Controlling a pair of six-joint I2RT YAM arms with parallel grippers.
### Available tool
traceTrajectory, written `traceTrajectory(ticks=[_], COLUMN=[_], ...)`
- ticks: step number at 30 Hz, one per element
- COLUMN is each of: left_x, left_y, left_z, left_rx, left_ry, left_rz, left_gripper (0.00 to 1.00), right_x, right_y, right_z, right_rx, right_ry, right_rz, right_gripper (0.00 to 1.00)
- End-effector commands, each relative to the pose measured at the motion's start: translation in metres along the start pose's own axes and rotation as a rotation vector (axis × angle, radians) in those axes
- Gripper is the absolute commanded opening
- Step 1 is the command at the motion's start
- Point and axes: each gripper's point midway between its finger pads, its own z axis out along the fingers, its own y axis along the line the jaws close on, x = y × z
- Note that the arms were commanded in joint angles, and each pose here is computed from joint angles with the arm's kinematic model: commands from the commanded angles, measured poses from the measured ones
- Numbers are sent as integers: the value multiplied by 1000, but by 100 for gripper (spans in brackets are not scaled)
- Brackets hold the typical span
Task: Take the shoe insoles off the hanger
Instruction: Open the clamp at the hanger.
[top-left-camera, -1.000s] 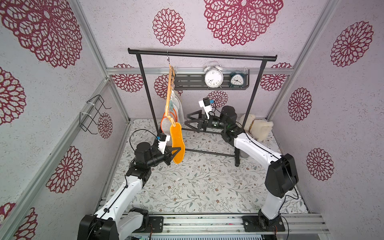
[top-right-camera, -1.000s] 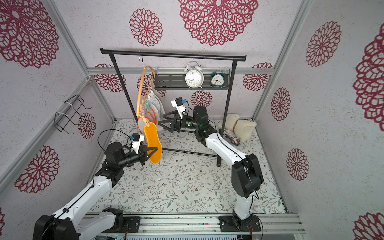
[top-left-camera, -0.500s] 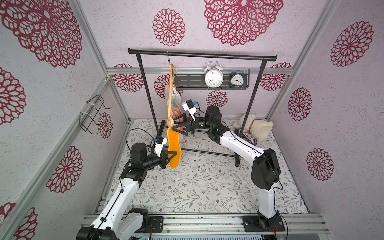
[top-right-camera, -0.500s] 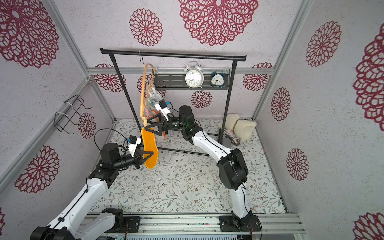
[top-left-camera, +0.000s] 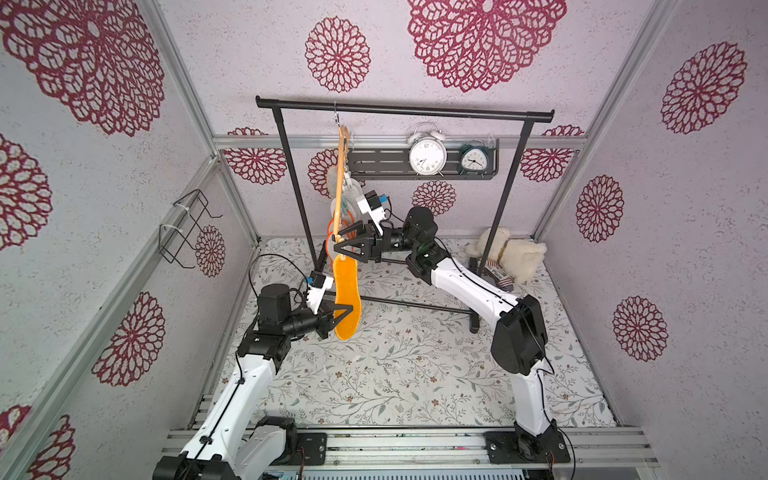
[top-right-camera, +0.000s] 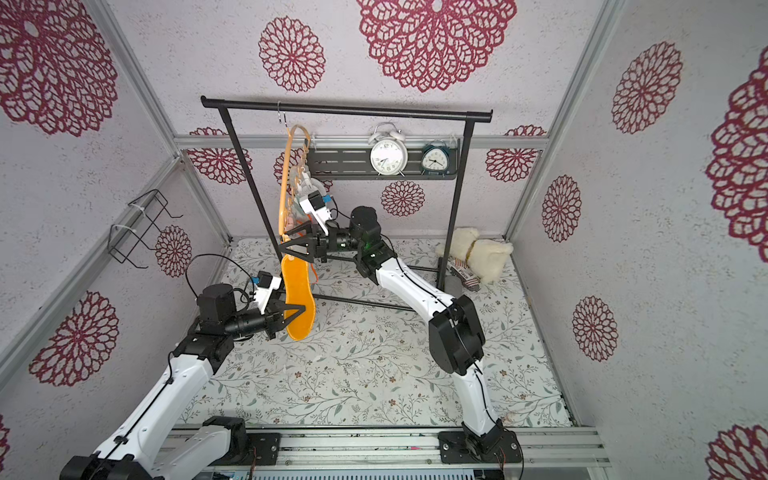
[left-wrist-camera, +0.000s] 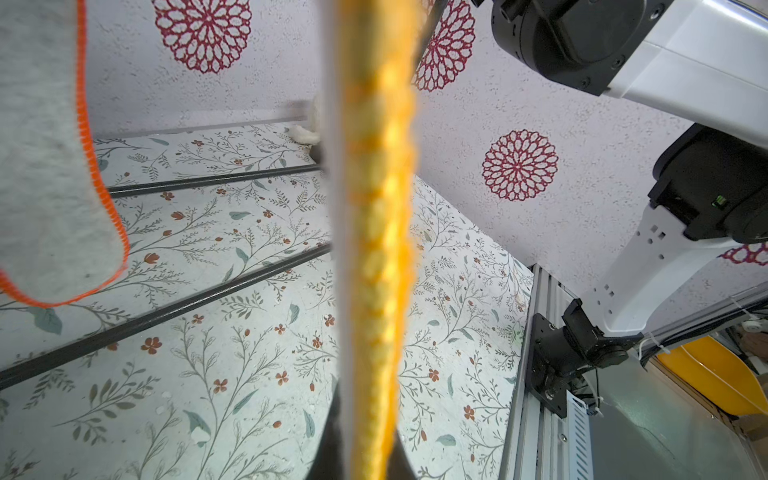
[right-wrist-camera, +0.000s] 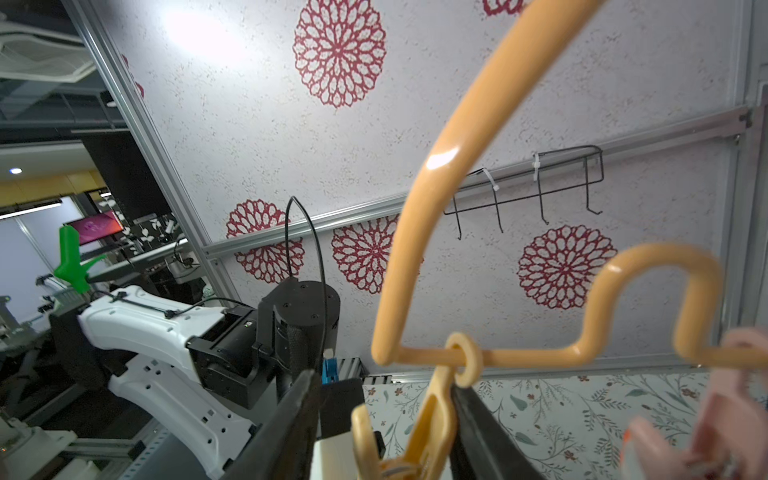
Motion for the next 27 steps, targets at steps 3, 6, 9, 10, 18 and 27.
traceTrajectory(ticks=[3,6,9,10,18,27], left_x=[-4,-4,-4,-5,14,66], left_y=[-4,-3,-4,-3,20,65], left_z=[-3,-4,-6,-6,-12,-43], left_rx=[16,10,2,-7,-164,-568], left_ry=[1,1,-1,-3,34,175], left_rz=[11,7,4,0,-215,-578], left_gripper=[0,0,0,0,0,0], right_x=[-13,-13,-14,-14,-13,-7], right_y=[17,18,16,14,-19,-50], right_z=[4,4,4,4,0,-20], right_rx=[-60,-61,-50,-45,134,333], right_ry=[-11,-8,-11,-11,2,20], right_rz=[-37,-37,-34,-32,-20,-14], right_gripper=[41,27,17,13,1,0])
